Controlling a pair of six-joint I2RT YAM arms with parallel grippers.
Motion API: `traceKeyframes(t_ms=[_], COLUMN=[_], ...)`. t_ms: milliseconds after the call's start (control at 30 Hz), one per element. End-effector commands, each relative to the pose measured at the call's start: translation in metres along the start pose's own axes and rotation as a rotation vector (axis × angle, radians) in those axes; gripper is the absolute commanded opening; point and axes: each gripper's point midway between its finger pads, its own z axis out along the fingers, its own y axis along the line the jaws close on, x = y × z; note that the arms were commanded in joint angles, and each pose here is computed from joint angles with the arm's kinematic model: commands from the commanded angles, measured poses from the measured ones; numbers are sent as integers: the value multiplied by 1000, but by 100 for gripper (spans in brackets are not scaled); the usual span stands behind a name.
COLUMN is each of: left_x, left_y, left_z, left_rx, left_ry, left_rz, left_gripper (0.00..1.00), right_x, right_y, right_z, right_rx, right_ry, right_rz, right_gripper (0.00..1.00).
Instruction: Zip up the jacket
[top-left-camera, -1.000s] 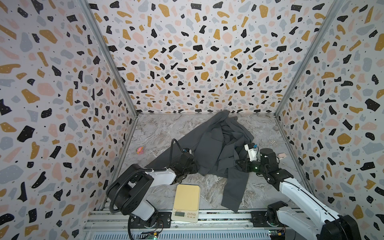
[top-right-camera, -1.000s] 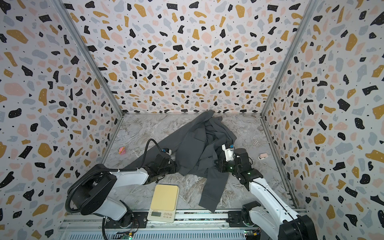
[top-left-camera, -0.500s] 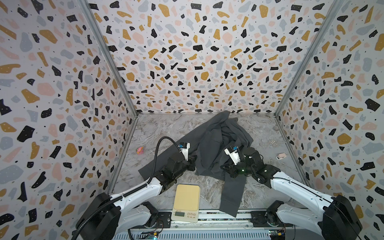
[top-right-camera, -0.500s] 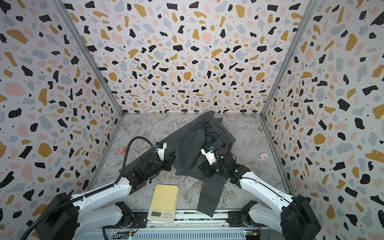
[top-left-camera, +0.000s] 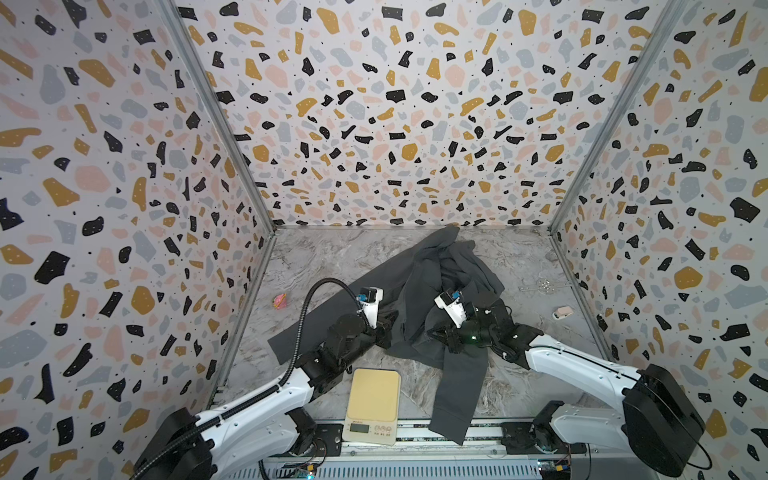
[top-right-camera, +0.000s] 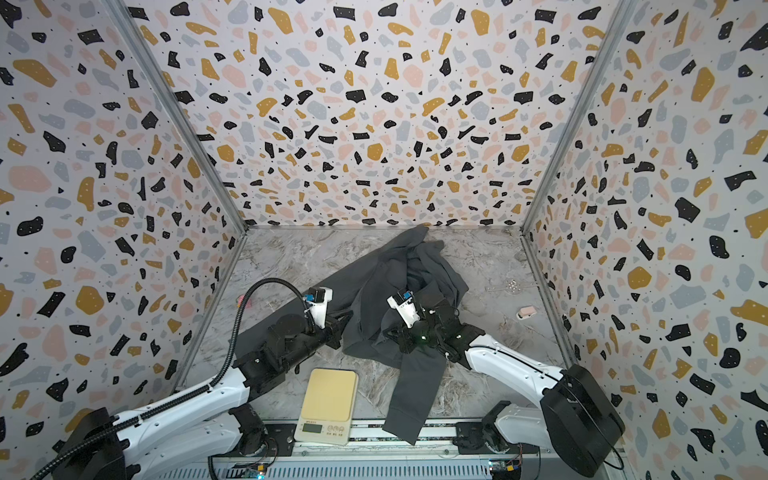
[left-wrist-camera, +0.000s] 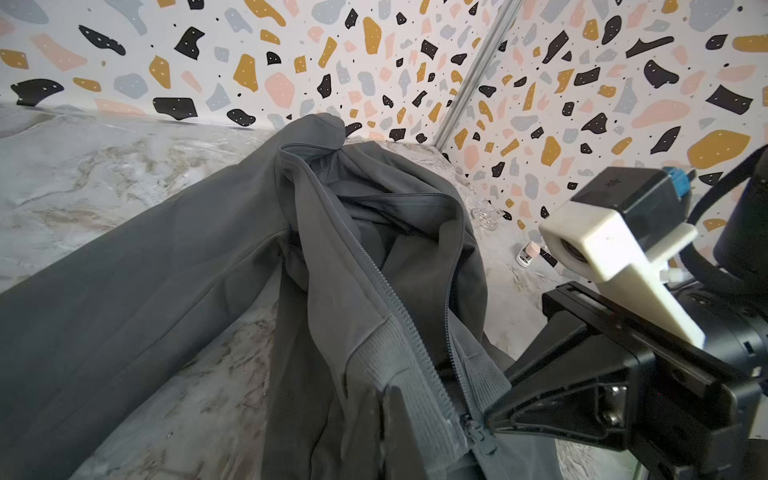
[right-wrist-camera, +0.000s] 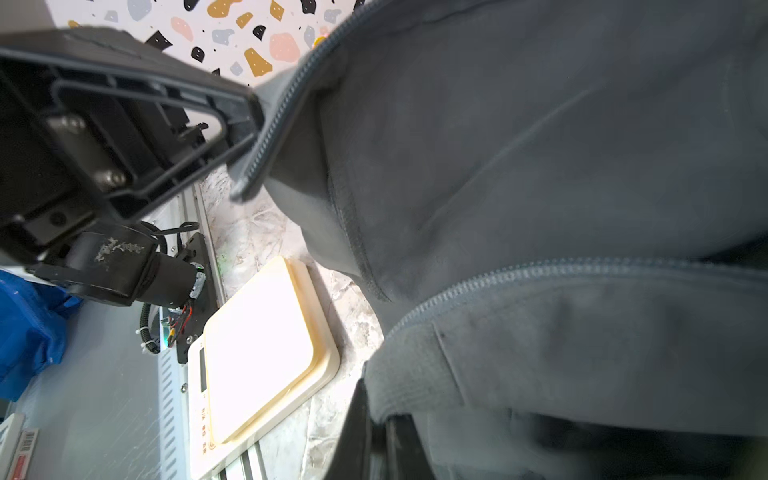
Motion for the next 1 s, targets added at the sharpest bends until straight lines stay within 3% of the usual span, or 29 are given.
traceKeyframes(t_ms=[0, 400, 733, 967], left_x=[-11, 1, 5, 10], left_y=[-7, -26, -11, -12], left_z=[0, 10, 10, 7], left_rx=[22, 51, -74, -94], left_ry=[-75, -119, -159, -208], left_rz=[20, -31, -20, -3], left_gripper=[0, 0, 0, 0], right_x=[-25, -14, -22, -24], right_y=[17, 26, 25, 22], right_z=[-5, -13, -16, -17], right_rx=[-59, -147, -153, -139], right_ry=[-80, -191, -227, -239], right_rz=[-27, 59, 137, 167], right_gripper=[0, 0, 0, 0])
